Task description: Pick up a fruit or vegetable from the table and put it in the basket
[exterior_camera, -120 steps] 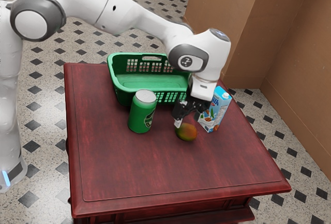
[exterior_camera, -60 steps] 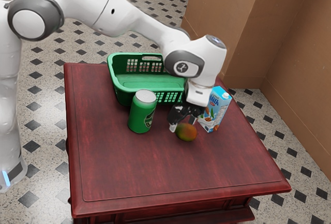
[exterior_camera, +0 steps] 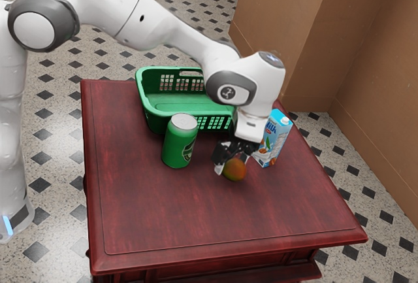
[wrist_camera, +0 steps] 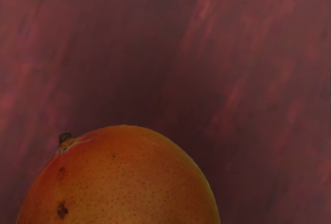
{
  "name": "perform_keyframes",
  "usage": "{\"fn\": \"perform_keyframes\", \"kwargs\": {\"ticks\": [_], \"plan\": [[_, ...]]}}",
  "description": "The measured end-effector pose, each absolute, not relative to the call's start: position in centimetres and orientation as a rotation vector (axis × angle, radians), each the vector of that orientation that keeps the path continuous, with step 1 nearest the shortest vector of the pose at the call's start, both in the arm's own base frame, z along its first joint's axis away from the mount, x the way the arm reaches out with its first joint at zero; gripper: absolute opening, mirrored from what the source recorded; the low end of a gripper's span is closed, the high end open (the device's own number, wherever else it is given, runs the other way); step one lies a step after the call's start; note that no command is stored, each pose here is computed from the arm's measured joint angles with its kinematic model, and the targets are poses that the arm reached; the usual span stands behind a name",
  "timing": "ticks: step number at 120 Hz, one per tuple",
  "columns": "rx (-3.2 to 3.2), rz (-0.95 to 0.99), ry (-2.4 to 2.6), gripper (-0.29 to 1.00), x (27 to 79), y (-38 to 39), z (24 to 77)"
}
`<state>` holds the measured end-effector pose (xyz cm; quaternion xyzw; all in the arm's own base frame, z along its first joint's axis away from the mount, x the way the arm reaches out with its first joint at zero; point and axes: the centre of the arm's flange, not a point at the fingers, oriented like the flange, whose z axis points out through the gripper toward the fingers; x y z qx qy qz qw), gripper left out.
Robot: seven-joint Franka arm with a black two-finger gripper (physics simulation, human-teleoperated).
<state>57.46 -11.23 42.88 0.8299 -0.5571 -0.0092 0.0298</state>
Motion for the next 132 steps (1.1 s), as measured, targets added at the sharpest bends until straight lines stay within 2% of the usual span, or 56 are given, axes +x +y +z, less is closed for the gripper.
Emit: {"fn": "perform_keyframes", "kwargs": {"ticks": [28, 36, 52, 86, 96, 115, 122, 132], "plan": [[2.561, -0.026, -1.728, 0.68, 57.3, -11.7, 42.1], [2.563, -0.022, -1.733, 0.62, 57.3, -11.8, 42.1], [2.576, -0.008, -1.731, 0.40, 57.5, -11.5, 42.2], [2.604, 0.036, -1.723, 0.31, 57.8, -10.8, 42.7], [2.651, 0.126, -1.722, 0.29, 57.4, -9.7, 46.7], [2.751, 0.412, -1.708, 0.31, 59.2, -6.1, 60.9], [2.771, 0.415, -1.686, 0.31, 59.9, -4.1, 62.4], [2.833, 0.350, -1.577, 0.31, 61.3, 1.9, 61.5]]}}
